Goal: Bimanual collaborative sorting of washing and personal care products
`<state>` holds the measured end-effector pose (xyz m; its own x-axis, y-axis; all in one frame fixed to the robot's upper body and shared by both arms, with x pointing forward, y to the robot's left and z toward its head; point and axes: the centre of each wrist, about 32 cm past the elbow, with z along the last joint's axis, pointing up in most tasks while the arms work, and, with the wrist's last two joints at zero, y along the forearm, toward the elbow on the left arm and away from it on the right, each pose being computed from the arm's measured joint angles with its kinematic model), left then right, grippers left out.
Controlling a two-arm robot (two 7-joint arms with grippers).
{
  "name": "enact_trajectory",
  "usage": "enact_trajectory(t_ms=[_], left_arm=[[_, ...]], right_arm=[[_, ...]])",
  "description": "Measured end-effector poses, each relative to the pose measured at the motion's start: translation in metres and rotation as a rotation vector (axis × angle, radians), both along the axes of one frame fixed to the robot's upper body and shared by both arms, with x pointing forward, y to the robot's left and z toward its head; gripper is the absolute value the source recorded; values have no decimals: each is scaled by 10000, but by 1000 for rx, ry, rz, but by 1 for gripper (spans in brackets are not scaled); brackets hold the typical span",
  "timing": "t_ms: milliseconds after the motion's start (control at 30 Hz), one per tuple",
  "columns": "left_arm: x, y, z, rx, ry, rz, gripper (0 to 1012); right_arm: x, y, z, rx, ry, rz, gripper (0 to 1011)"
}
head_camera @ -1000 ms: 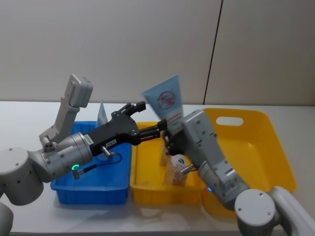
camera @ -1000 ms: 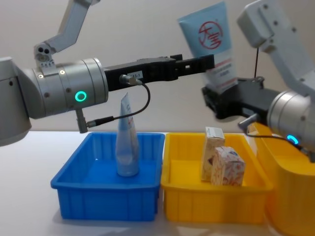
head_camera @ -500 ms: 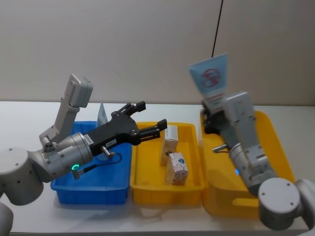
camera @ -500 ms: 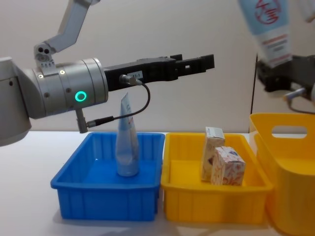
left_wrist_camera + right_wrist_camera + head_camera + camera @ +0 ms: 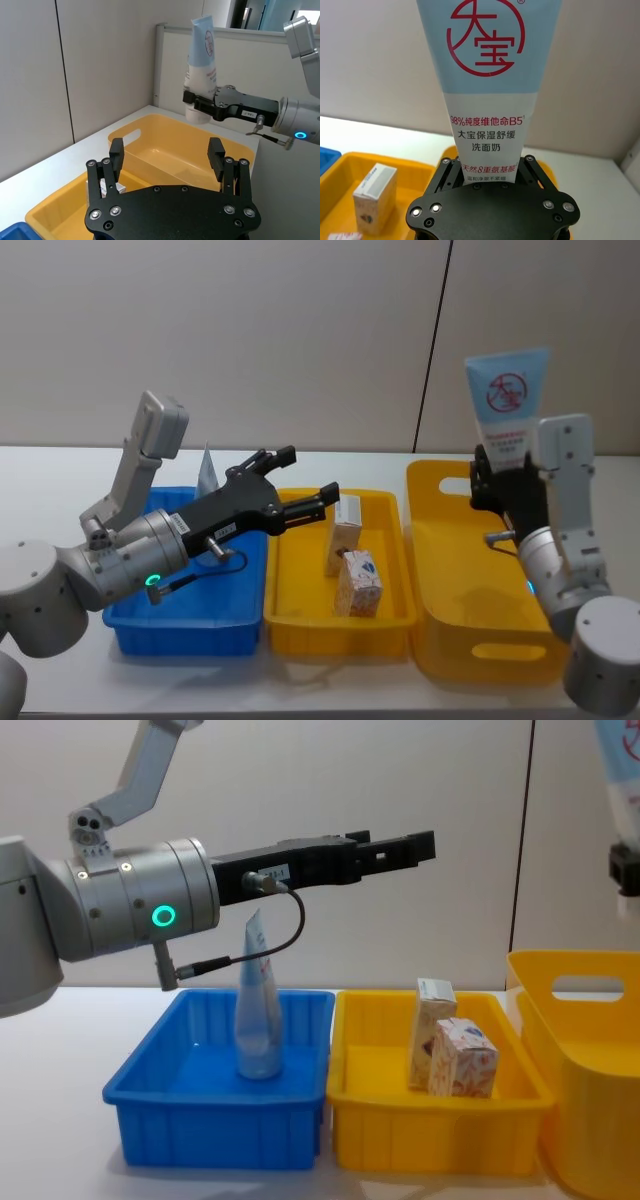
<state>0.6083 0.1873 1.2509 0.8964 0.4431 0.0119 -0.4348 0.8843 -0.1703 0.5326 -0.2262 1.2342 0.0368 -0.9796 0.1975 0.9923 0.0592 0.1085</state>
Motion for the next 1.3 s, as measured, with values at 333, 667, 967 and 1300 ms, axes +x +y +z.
enact_trajectory(t_ms=[333, 667, 967, 1300], left_arm=[[0, -1, 0, 0, 0, 0, 1001], [0, 0, 0, 0, 0, 0, 1001], [0, -1, 0, 0, 0, 0, 1001], [0, 0, 0, 0, 0, 0, 1001]], right_arm=[[-193, -43, 83, 108, 138, -19, 296], [-310, -28, 58, 180, 265, -44, 288], [-347, 12, -26, 183, 293, -73, 284], [-363, 39, -87, 178, 304, -90, 357]])
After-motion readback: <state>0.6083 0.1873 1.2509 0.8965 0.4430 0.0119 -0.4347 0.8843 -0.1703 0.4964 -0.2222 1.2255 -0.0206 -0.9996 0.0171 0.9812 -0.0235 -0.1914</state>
